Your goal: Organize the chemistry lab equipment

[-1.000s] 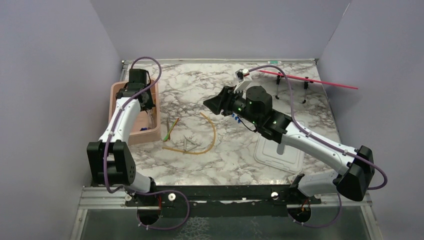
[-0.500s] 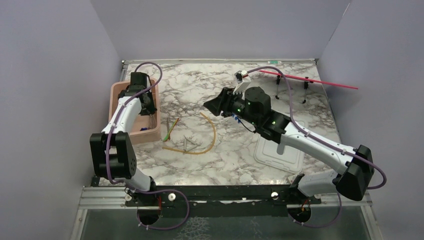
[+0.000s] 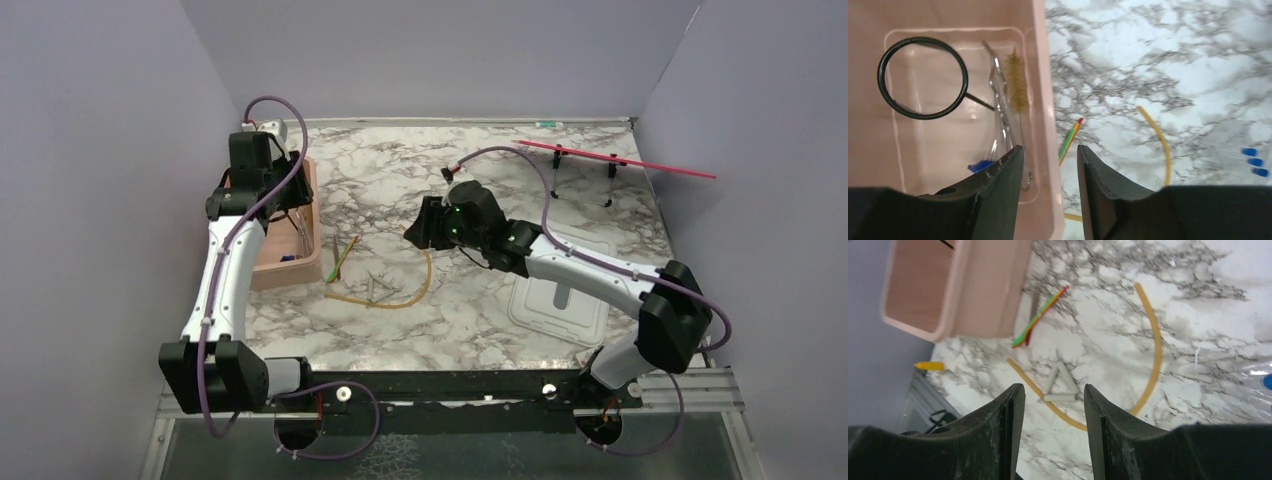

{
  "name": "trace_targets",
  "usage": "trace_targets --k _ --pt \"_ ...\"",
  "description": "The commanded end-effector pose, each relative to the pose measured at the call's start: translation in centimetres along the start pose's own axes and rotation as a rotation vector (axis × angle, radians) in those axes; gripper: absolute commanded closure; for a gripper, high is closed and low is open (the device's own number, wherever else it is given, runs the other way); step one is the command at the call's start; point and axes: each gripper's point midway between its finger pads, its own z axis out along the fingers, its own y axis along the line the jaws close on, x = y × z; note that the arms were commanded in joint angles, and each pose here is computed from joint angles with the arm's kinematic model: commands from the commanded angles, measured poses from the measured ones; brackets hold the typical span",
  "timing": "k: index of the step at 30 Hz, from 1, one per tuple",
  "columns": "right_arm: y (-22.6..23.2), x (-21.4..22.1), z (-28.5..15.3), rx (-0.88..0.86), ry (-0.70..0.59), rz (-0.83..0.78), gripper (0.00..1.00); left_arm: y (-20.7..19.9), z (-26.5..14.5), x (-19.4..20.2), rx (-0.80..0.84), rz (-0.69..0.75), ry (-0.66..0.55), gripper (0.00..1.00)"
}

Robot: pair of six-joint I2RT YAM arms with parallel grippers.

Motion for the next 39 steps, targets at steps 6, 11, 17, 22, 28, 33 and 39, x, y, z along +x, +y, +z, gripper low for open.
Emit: trace_targets --k 6,11,17,22,28,33,39 --pt "-4.5 7.4 4.1 0.158 0.341 -0.095 0.46 -6.8 -7.0 -3.1 0.376 0.077 -0.211 0.42" --pt "-3.4 11.7 6.2 0.092 0.509 -0.256 0.4 -7.2 -8.3 -3.0 0.395 0.075 -0.262 0.39" --pt "-3.2 14.4 7.6 0.074 0.594 -0.345 0.44 -5.5 -8.5 -3.2 0.289 0.034 -0.296 0.38" --pt "-3.4 16.2 8.1 0.028 0.672 -0.426 0.44 -5.4 -8.5 -3.0 0.279 0.03 -0.293 0.37" --pt "-4.1 16.9 9.3 0.063 0.686 -0.469 0.44 -5.5 -8.4 -2.8 0.278 0.032 -0.29 0.37" --pt "-3.8 17.1 10.7 0.073 0.658 -0.481 0.48 -5.4 -8.4 -2.7 0.275 0.031 -0.289 0.36" --pt "-4.0 17.8 11.6 0.104 0.634 -0.523 0.55 -5.4 -8.3 -2.6 0.272 0.026 -0.284 0.36"
